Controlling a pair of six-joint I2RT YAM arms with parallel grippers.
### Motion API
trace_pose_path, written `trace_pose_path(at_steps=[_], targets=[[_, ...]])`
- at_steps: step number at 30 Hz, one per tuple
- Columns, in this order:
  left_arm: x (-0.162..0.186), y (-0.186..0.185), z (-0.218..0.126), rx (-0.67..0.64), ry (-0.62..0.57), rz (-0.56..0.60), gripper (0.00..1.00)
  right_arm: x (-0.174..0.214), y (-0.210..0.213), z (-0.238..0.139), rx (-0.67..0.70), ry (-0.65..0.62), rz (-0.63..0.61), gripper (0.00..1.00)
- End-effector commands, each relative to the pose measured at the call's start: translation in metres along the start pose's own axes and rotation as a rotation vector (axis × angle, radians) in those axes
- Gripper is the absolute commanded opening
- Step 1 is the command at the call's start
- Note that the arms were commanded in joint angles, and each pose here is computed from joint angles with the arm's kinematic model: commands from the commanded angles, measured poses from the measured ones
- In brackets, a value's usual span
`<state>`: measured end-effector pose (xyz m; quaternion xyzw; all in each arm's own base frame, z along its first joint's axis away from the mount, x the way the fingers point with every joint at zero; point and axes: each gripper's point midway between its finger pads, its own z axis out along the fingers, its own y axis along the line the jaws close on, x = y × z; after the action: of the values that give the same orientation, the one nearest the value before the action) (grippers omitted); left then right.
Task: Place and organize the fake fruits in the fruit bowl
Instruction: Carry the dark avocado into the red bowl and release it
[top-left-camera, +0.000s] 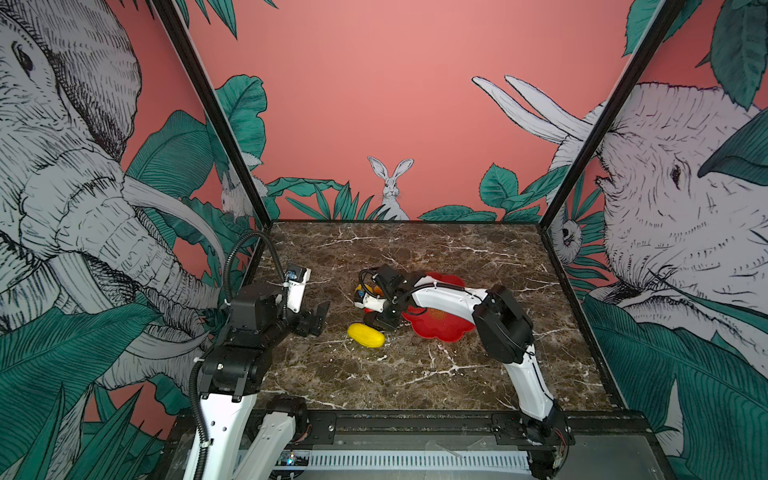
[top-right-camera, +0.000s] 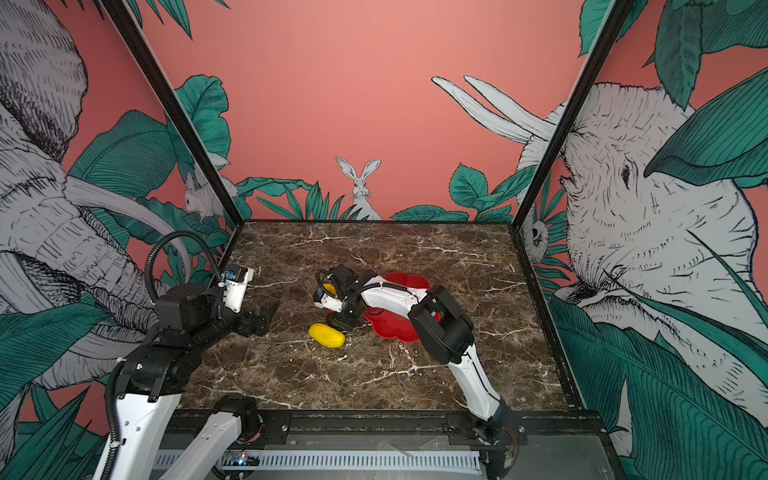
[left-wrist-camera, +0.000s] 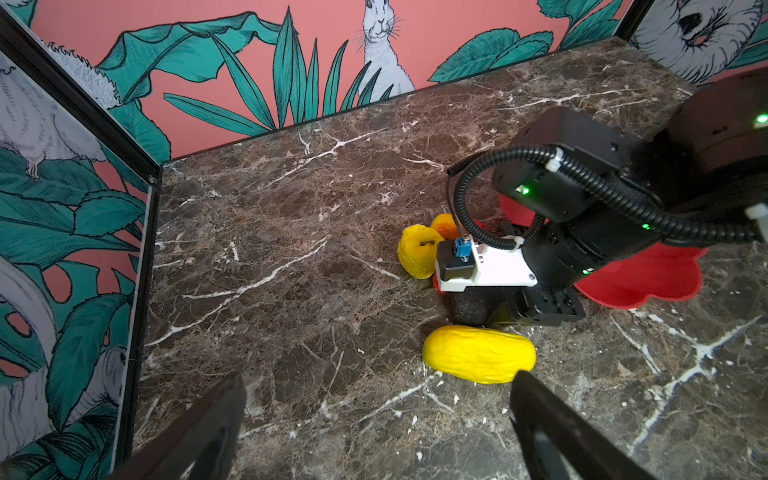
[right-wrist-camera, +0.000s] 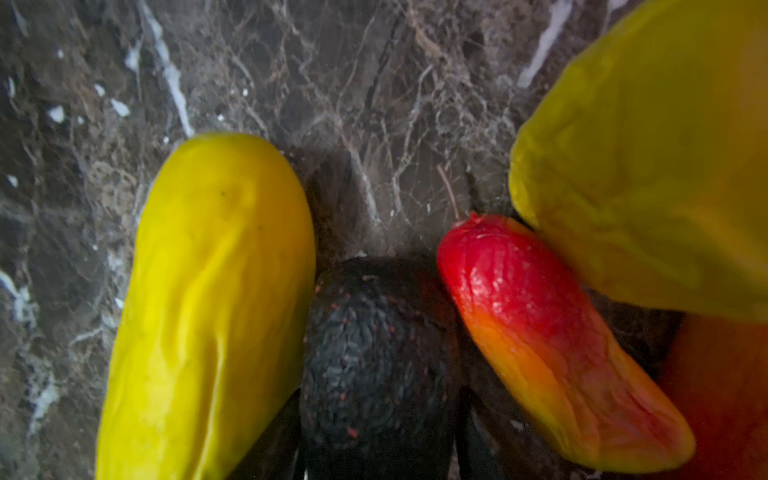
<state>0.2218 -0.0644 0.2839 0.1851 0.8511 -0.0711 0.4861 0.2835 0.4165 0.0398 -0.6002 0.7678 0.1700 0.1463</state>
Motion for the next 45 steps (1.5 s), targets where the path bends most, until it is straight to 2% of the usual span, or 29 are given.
trace_pose_path(at_steps=[1, 4, 6, 12, 15, 22, 24, 29, 34, 40, 45], targets=[[0.001, -0.001, 0.0, 0.001, -0.011, 0.018, 1.0, -0.013, 0.0, -0.001, 0.005, -0.025, -0.004, 0.41], [0.001, -0.001, 0.0, -0.002, -0.011, 0.019, 1.0, -0.018, 0.001, -0.016, 0.022, -0.032, -0.015, 0.25], [0.002, 0.0, 0.001, -0.002, -0.01, 0.019, 1.0, -0.023, 0.001, -0.033, 0.042, -0.048, -0.027, 0.21], [0.001, 0.0, 0.001, -0.001, -0.007, 0.018, 1.0, -0.037, -0.008, -0.115, 0.19, -0.169, -0.055, 0.11], [0.0, 0.0, 0.001, -0.001, -0.006, 0.018, 1.0, -0.024, -0.025, -0.149, 0.26, -0.222, 0.015, 0.11], [-0.003, -0.001, 0.001, 0.004, -0.01, 0.018, 1.0, 0.068, -0.091, -0.186, 0.461, -0.188, 0.339, 0.11], [-0.003, -0.001, 0.002, 0.005, -0.01, 0.017, 1.0, 0.107, -0.097, -0.17, 0.479, -0.115, 0.424, 0.11], [-0.004, -0.001, 0.005, 0.014, -0.009, 0.011, 1.0, 0.147, -0.102, -0.148, 0.491, -0.064, 0.537, 0.11], [-0.004, -0.002, 0.007, 0.02, -0.006, 0.011, 1.0, 0.164, -0.109, -0.12, 0.491, -0.011, 0.581, 0.1], [-0.003, -0.002, 0.006, 0.016, -0.009, 0.014, 1.0, 0.17, -0.123, -0.104, 0.506, 0.032, 0.596, 0.11], [-0.002, -0.002, 0.006, 0.015, -0.011, 0.017, 1.0, 0.17, -0.131, -0.103, 0.526, 0.043, 0.599, 0.21]])
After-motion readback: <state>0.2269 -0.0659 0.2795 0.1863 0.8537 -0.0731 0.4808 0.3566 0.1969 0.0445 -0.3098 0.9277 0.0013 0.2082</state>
